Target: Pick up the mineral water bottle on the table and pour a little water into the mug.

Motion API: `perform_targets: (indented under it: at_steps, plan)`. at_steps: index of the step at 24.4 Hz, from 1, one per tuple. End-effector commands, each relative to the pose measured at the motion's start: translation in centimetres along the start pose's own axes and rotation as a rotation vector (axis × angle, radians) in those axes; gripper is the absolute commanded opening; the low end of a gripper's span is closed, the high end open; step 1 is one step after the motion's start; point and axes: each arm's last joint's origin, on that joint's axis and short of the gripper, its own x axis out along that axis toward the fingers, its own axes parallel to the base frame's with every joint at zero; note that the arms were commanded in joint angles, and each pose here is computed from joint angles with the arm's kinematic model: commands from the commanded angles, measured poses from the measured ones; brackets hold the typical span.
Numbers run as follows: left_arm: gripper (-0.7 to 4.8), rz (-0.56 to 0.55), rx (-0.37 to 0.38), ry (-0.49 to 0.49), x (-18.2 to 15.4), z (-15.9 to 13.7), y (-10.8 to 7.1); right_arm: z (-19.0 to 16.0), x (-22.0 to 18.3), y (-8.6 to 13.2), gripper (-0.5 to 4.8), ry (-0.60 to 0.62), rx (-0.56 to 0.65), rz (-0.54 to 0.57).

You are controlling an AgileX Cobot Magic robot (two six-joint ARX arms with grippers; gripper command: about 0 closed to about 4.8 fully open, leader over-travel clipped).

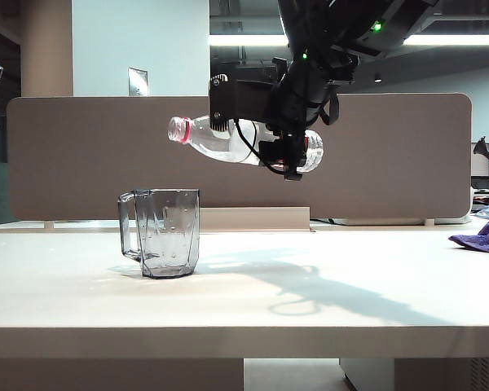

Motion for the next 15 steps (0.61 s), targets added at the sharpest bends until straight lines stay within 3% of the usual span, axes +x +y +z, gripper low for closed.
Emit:
perform_targets:
  at_steps: [1,4,15]
  plan:
    - [-0.04,-0.006,0.005,-0.018,-0.11,0.3,-0.07,0.09,-0.22,-0.78,2.74,-0.007,-0.069,-0.046]
    - [-0.04,-0.006,0.005,-0.018,-0.11,0.3,-0.07,0.0,-0.2,-0.81,2.74,0.0,-0.148,-0.047]
    - [-0.04,-0.006,0.005,-0.018,-0.11,0.3,-0.07,0.08,-0.24,-1.77,2.74,0.011,-0.243,-0.083]
